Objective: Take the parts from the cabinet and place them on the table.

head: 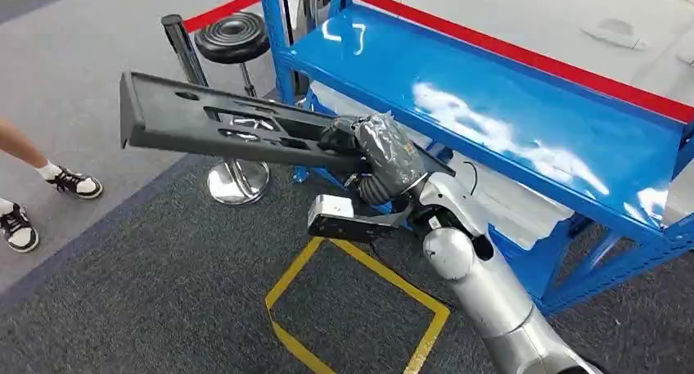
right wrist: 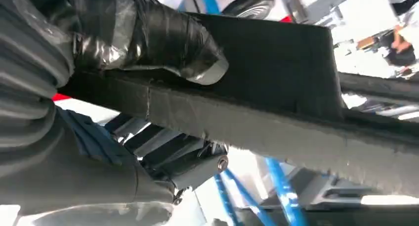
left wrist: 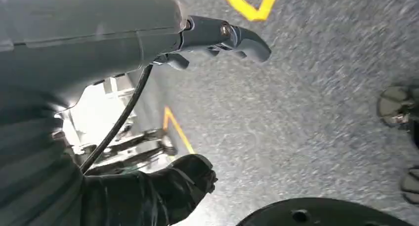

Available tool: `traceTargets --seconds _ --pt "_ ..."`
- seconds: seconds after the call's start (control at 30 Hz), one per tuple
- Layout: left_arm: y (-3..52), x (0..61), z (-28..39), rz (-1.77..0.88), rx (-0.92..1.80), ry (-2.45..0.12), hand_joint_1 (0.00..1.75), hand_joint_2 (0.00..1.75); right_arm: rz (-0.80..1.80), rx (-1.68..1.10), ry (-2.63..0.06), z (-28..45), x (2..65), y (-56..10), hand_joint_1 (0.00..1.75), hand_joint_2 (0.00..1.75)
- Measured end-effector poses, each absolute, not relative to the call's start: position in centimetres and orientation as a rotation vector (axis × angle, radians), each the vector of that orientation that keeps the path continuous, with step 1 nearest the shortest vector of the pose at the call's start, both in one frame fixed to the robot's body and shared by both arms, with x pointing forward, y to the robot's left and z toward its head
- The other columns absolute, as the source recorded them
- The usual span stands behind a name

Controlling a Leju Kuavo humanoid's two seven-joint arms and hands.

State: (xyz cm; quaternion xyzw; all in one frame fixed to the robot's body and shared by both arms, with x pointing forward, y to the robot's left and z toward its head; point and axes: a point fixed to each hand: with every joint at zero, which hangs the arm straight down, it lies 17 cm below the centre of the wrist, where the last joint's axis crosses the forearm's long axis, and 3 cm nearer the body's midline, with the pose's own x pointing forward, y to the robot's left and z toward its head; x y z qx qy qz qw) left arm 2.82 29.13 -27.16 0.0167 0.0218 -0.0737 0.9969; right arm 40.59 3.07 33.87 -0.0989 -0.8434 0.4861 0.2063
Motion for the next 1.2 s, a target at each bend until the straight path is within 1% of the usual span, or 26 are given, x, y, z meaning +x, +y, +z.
traceTargets --seconds 0.43,0.67,0.93,1.07,1.2 --pt "28.6 2.4 -26.9 -0.178 0.006 0.023 0.0 1.75 1.36 -0.33 -2.308 32.9 41.7 2.0 1.75 1.75" --pt "29.3 2.1 -26.9 -0.176 0.018 0.029 0.0 1.75 1.358 -0.343 -2.305 33.0 41.9 2.0 1.75 1.75" --pt "32.1 2.1 -26.9 -0.163 0.07 0.029 0.0 1.75 1.342 -0.339 -2.308 32.8 41.7 3.0 1.75 1.75" --pt "34.8 1.4 -27.2 -0.16 0.115 0.053 0.0 1.75 1.326 -0.31 -2.343 33.9 41.1 5.8 1.75 1.75" --pt "35.6 1.6 -27.4 -0.17 0.123 0.06 0.0 1.75 1.324 -0.301 -2.353 34.2 41.0 6.9 1.75 1.75"
